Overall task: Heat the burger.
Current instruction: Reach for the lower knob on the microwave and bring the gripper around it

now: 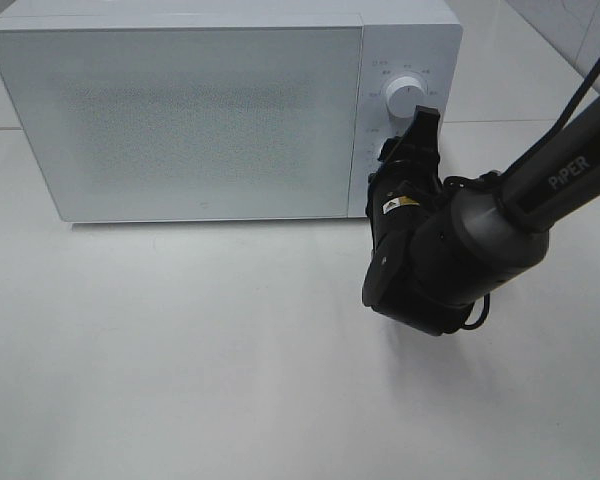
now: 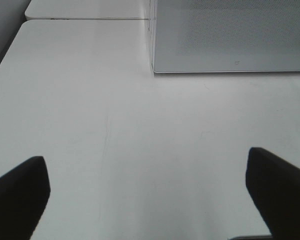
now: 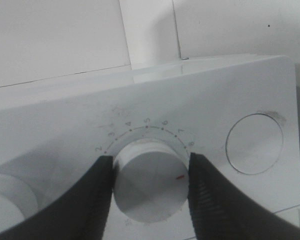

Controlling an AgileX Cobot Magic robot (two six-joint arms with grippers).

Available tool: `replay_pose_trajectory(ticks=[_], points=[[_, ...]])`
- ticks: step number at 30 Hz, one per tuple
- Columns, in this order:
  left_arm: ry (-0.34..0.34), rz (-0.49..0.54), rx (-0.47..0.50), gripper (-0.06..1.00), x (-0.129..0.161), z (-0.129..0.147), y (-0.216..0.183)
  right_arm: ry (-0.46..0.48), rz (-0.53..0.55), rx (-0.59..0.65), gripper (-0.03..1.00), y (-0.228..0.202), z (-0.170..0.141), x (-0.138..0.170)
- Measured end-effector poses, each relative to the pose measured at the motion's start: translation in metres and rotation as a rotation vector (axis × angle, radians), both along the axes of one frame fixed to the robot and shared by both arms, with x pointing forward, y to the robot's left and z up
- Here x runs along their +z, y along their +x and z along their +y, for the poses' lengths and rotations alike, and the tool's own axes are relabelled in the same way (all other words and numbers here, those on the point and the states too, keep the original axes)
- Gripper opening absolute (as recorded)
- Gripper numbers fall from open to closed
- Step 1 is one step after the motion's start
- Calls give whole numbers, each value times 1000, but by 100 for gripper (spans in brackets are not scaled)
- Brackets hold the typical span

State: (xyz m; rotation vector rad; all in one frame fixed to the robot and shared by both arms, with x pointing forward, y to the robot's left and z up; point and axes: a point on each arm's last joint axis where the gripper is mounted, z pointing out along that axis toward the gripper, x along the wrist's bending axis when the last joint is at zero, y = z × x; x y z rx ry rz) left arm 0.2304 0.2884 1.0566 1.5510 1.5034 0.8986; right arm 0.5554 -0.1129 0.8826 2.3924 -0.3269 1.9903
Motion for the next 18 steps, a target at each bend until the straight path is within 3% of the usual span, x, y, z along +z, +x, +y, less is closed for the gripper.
replay_pose_trajectory(ticks=[12, 18], points=[[0, 0, 0, 99, 0, 0, 0, -35, 11, -8, 45, 0, -1, 0], [0, 0, 0, 99, 0, 0, 0, -96, 8, 52, 55, -4, 1, 3]])
